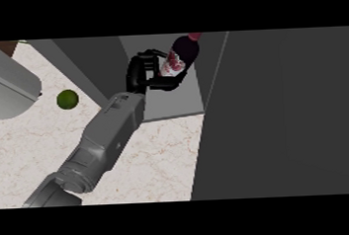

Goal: Pick up the wine, place it into the cabinet and close the cabinet

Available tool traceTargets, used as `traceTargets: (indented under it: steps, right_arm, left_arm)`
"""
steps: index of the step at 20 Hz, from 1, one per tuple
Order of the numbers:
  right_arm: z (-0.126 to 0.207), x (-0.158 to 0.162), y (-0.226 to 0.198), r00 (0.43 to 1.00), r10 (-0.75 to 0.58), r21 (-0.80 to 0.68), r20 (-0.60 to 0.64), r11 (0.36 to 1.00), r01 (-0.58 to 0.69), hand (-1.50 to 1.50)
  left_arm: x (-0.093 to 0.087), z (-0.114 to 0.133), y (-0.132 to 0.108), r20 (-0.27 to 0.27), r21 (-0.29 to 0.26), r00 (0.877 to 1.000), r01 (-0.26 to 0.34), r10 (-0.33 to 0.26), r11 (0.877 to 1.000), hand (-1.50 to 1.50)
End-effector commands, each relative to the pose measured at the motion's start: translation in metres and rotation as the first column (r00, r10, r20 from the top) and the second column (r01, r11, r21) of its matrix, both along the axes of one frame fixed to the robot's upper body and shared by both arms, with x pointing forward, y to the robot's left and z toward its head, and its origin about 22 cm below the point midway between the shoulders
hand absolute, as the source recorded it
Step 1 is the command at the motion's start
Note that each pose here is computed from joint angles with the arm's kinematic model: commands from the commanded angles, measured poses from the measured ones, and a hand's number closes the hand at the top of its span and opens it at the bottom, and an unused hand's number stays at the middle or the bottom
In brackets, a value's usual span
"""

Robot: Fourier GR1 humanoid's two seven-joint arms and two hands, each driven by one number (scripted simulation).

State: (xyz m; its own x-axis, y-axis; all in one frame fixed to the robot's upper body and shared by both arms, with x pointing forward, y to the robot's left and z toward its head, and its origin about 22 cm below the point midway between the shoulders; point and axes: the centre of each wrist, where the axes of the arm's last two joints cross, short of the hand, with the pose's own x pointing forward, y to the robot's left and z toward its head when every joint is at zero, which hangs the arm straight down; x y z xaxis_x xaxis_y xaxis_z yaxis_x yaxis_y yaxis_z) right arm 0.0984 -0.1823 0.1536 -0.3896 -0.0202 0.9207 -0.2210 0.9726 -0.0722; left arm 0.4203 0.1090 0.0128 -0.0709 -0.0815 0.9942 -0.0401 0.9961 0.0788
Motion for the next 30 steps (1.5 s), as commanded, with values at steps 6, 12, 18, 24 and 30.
traceTargets:
  steps: [6, 12, 18, 24, 30]
  right_arm:
    - [0.028, -0.026, -0.004, 0.995, 0.104, 0.082, -0.008, 0.991, -0.102, -1.5]
    - [0.02, -0.023, -0.003, 0.995, 0.098, 0.081, -0.001, 0.992, -0.097, -1.5]
    - [0.023, -0.024, -0.005, 0.994, 0.106, 0.085, 0.008, 0.991, -0.106, -1.5]
    - [0.023, -0.021, -0.005, 0.996, 0.09, 0.078, 0.022, 0.993, -0.091, -1.5]
    - [0.017, -0.023, -0.008, 0.998, 0.066, 0.063, -0.008, 0.996, -0.065, -1.5]
  left_arm:
    - [0.014, 0.017, 0.02, 0.074, 0.116, 0.996, -0.063, 0.054, 0.991, -1.5]
    - [0.017, 0.021, 0.026, 0.103, 0.185, 0.989, -0.128, 0.11, 0.974, -1.5]
    - [0.018, 0.02, 0.033, 0.117, 0.167, 0.984, -0.153, 0.135, 0.974, -1.5]
    - [0.027, 0.045, 0.021, 0.167, 0.006, 0.986, -0.003, 0.002, 1.0, -1.5]
    - [0.027, 0.048, 0.013, 0.212, -0.129, 0.974, 0.114, -0.085, 0.985, 1.5]
